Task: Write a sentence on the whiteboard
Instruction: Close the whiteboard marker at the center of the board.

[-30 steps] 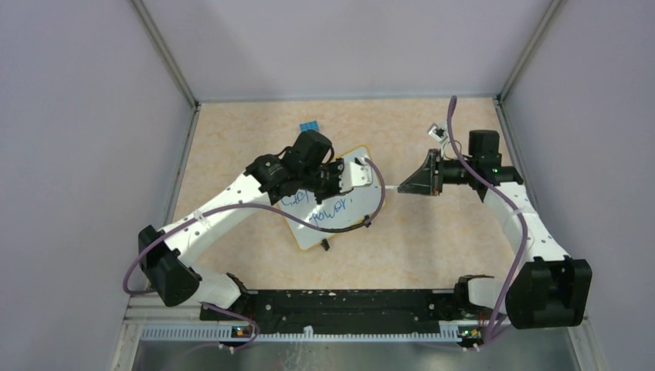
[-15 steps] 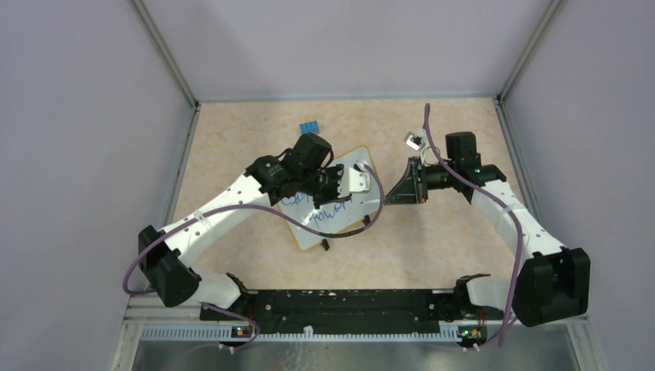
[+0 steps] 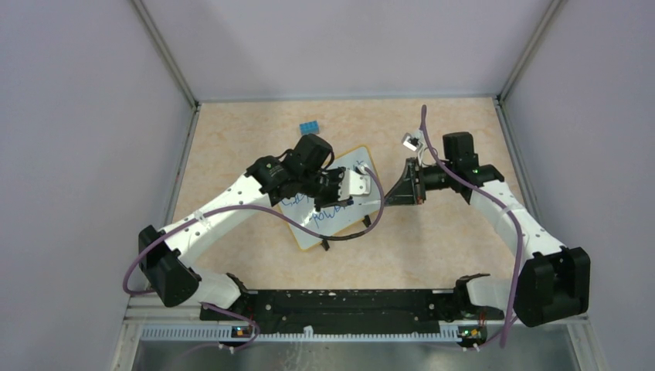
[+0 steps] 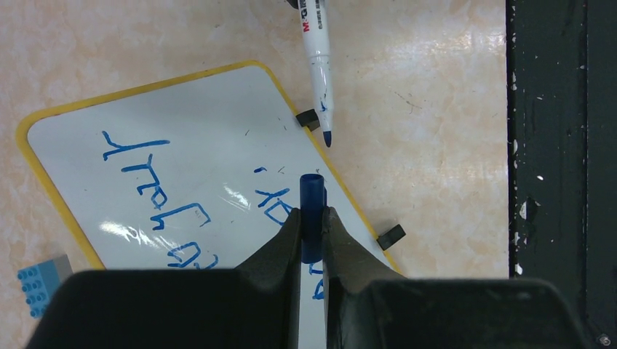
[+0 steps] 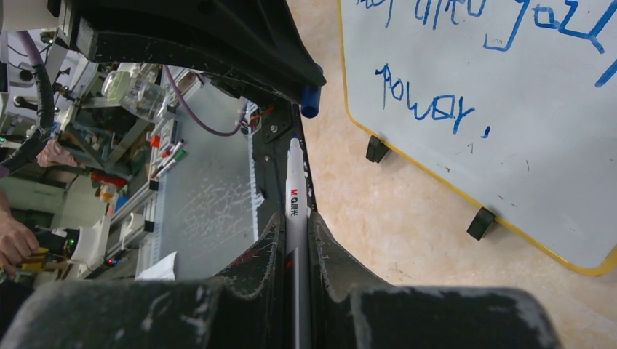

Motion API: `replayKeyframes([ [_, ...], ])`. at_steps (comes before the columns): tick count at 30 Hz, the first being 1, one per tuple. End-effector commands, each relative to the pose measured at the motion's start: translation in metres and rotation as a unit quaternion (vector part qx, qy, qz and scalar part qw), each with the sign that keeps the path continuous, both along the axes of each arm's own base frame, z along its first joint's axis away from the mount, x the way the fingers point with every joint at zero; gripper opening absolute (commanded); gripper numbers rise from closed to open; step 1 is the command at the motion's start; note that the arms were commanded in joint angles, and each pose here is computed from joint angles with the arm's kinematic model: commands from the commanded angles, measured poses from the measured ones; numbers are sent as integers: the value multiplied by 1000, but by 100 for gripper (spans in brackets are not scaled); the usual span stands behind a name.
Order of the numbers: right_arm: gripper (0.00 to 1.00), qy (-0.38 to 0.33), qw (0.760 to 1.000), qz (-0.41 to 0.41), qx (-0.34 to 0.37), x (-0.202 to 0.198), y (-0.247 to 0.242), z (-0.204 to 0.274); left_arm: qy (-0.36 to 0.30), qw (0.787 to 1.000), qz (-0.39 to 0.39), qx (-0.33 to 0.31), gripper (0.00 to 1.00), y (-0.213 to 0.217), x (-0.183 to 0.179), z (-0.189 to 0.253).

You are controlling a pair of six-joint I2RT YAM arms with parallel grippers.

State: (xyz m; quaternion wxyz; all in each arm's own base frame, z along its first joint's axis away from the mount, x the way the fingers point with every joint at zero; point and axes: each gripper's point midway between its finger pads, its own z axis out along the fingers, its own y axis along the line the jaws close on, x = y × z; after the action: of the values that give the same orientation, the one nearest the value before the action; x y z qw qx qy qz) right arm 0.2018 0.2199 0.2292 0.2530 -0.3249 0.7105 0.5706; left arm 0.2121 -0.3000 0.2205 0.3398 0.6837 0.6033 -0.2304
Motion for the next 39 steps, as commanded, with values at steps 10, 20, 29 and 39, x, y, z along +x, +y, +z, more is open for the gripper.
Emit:
replayKeyframes([
  [10, 0, -36, 999, 11, 6, 5, 7, 10, 2, 999, -24, -33, 0, -12, -9, 20],
  [20, 0, -36, 999, 10, 6, 6, 8, 11, 5, 999, -30, -31, 0, -17, -10, 19],
  [29, 0, -37, 999, 14, 5, 5, 10, 9, 7, 999, -30, -30, 0, -21, -10, 18],
  [39, 0, -39, 999, 18, -3, 3, 14, 6, 18, 999, -11, -31, 0, -25, -4, 16],
])
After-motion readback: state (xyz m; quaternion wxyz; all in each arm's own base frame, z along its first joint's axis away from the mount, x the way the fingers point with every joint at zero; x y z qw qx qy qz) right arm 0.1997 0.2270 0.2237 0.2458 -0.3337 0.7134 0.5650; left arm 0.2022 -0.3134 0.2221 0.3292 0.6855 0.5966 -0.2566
